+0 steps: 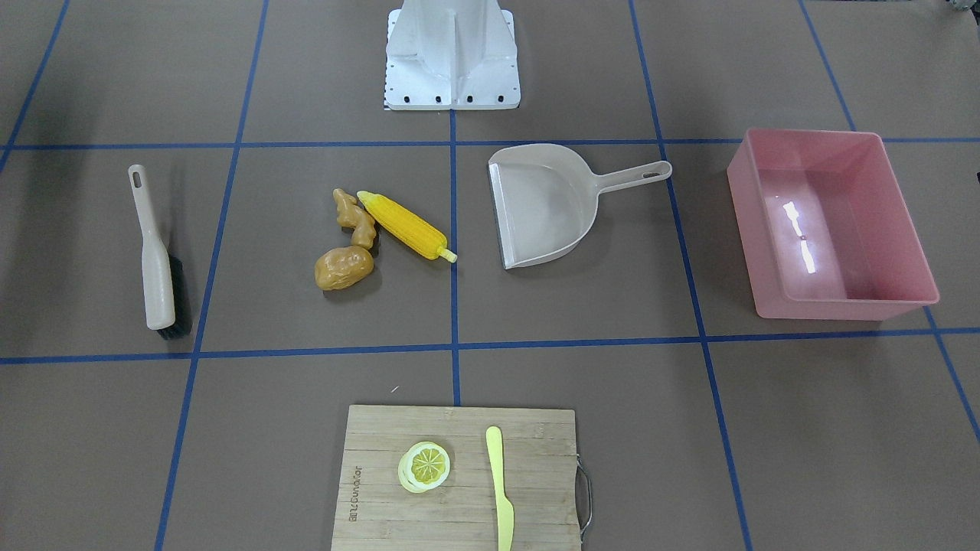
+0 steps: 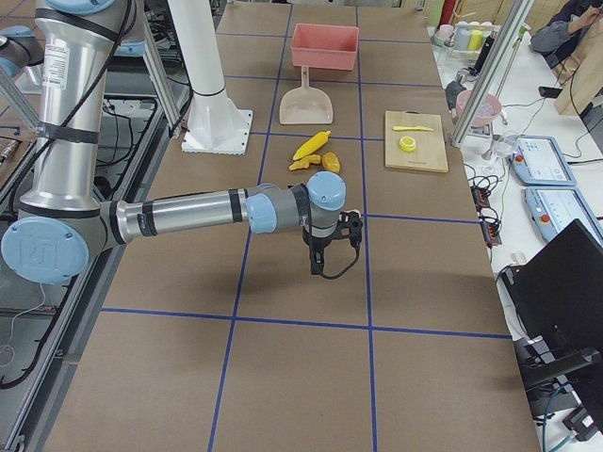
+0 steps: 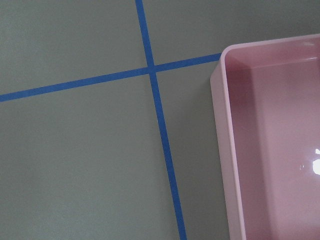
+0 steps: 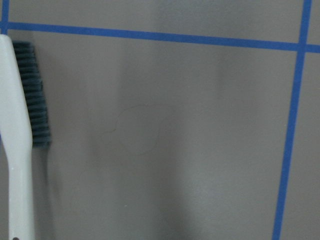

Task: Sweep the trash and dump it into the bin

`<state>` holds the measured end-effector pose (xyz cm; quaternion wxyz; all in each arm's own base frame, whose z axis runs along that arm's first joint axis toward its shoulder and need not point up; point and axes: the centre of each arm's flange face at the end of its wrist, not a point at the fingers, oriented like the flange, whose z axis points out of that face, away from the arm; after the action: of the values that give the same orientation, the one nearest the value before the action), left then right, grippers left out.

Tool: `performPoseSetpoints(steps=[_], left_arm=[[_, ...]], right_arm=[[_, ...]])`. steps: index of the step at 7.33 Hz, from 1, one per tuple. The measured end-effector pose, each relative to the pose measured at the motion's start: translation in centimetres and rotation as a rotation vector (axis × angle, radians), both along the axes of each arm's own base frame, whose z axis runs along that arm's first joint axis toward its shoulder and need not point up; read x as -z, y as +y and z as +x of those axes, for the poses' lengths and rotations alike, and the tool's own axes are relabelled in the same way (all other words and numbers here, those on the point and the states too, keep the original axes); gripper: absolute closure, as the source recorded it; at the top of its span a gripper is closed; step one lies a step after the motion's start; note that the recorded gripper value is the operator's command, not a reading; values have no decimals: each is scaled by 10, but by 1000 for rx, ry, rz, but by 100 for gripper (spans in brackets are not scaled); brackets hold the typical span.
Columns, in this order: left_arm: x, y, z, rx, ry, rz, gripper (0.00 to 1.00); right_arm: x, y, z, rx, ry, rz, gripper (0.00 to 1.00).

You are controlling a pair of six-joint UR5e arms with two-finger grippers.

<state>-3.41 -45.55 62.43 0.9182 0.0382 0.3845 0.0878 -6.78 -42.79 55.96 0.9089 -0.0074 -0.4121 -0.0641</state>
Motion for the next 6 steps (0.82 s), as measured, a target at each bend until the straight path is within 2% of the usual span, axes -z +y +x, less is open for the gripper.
performPoseSetpoints(steps=[1, 3, 6], left_arm=[[8, -1, 0, 0, 0, 6, 0], [42, -6, 0, 1, 0, 3, 0], [124, -45, 7, -11, -4, -1, 0]], right_arm=[[9, 5, -32, 39, 7, 6, 0], [27, 20, -98, 57, 14, 40, 0], [44, 48, -160, 94, 23, 44, 0]])
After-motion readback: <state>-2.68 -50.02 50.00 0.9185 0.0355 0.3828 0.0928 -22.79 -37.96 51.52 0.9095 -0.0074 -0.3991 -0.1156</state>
